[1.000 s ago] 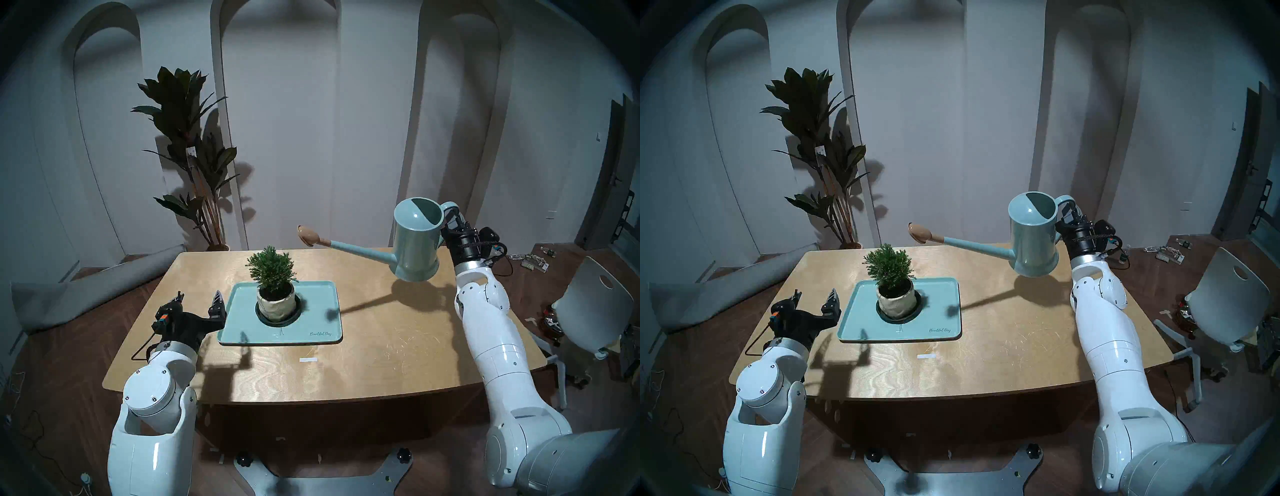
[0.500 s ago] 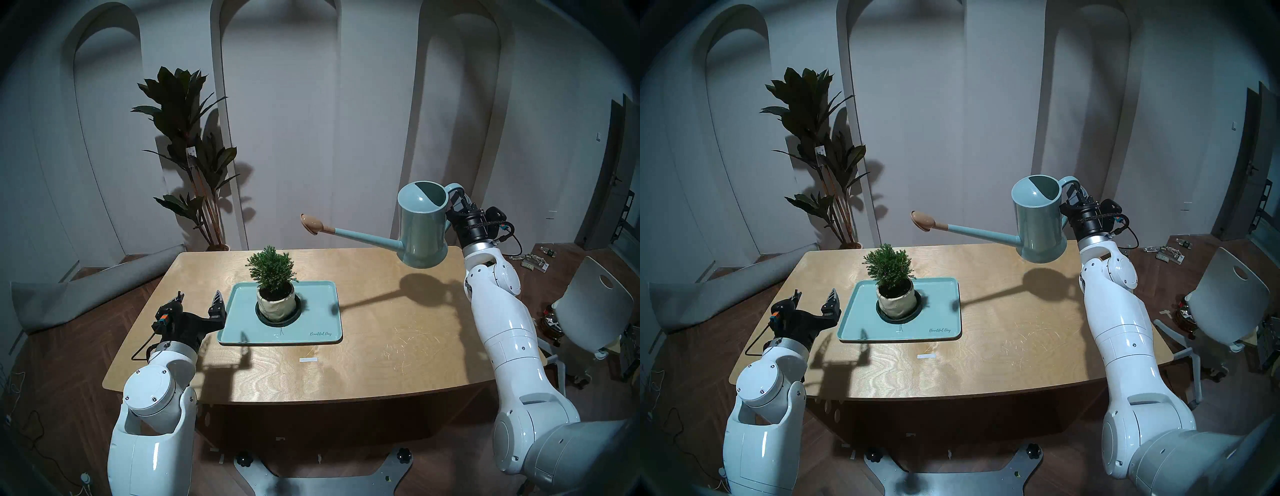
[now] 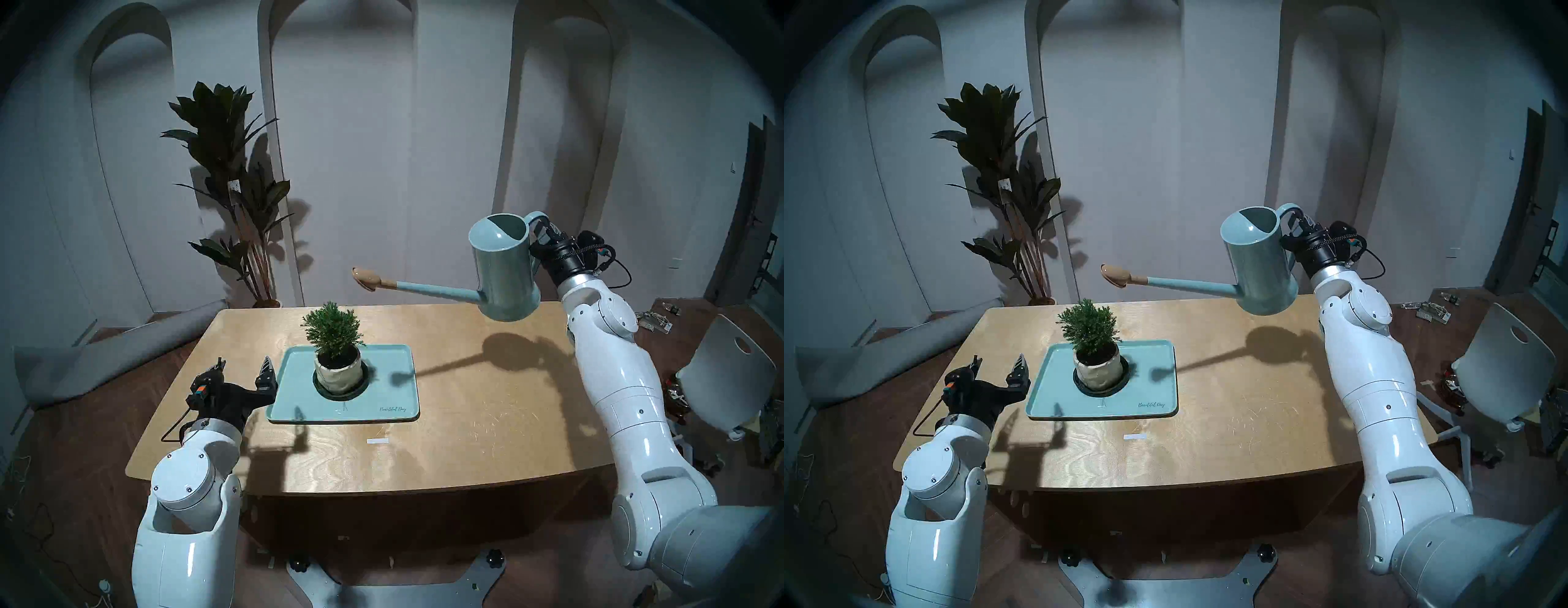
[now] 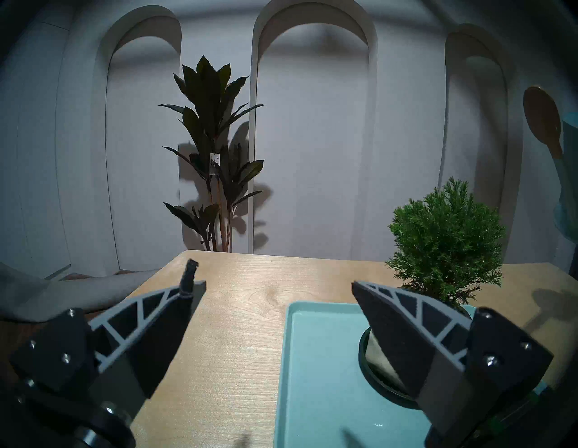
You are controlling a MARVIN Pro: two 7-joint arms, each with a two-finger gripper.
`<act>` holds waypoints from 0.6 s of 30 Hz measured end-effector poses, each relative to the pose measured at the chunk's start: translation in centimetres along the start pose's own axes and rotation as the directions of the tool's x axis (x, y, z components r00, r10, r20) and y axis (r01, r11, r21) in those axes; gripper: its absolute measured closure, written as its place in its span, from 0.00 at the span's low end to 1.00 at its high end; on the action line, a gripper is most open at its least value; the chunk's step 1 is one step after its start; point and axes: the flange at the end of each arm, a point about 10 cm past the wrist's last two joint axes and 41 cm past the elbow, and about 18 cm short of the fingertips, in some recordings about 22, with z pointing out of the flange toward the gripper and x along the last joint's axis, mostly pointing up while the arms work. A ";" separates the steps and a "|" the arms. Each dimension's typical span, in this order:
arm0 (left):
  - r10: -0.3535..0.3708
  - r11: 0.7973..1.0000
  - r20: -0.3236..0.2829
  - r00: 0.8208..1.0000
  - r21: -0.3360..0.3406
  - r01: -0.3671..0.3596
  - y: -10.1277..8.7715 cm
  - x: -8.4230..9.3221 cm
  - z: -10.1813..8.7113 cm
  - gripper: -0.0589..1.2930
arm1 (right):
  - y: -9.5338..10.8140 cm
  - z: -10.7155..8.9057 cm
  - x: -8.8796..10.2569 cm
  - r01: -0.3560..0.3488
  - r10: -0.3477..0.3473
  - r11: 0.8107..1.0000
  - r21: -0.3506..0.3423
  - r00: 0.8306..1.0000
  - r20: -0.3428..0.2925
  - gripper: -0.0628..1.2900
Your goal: Pick up the watering can and pour water into the potted plant, then put the can down
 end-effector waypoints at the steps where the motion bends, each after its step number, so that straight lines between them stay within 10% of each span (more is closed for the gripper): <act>1: 0.000 1.000 0.000 1.000 0.000 0.000 0.0 0.0 0.0 0.04 | 0.0 0.1 0.2 0.007 -0.007 1.000 0.000 1.000 0.005 0.92; 18: 0.000 1.000 0.001 1.000 0.000 0.000 0.0 0.0 0.0 0.04 | -0.8 2.4 3.5 0.142 -0.142 0.990 0.008 0.986 0.088 0.92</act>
